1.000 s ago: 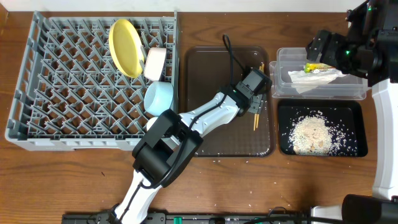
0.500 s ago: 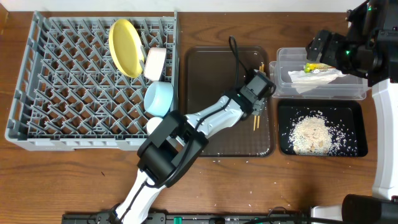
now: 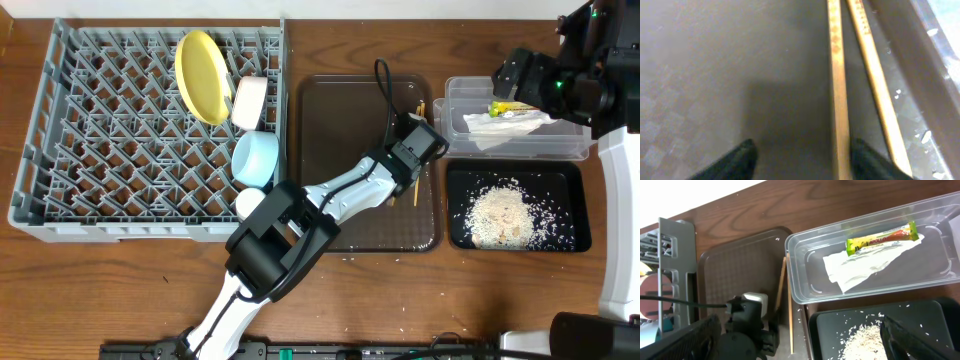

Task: Sort waste into correct bins and load items into the dishwasher
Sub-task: 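Close the left gripper on the chopsticks and lift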

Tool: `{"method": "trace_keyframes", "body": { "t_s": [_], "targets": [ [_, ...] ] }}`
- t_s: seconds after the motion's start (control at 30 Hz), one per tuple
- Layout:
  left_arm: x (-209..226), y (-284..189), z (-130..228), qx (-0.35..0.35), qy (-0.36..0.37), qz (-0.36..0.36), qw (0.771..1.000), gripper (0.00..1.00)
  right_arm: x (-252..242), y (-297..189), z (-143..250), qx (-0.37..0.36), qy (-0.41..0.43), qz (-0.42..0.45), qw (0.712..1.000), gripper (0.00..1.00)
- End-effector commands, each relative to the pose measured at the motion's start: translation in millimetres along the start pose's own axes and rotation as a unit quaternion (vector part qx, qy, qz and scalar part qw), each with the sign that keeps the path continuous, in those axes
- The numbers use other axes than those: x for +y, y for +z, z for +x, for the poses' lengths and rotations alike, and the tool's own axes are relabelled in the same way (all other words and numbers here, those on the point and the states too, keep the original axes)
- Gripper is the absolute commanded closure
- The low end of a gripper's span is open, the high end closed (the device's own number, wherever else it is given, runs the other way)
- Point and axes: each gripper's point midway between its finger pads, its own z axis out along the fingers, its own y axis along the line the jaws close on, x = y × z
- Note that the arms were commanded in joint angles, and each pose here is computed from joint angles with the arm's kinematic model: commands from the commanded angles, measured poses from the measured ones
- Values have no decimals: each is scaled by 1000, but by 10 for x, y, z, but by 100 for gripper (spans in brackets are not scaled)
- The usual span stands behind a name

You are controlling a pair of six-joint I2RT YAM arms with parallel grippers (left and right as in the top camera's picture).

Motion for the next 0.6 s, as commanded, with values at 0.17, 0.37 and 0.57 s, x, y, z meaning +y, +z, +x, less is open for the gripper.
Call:
{"method": "trace_keyframes", "body": {
  "t_s": [0.17, 0.37, 0.57],
  "targets": [
    [-39, 15, 107, 40, 9, 10, 999, 74, -15, -24, -34, -6, 6, 3, 1000, 1],
    [-159, -33, 157, 66, 9, 49, 997, 90, -15, -24, -34, -6, 6, 3, 1000, 1],
    [-54, -187, -7, 73, 2, 41, 996, 92, -15, -24, -34, -6, 6, 3, 1000, 1]
  ]
}}
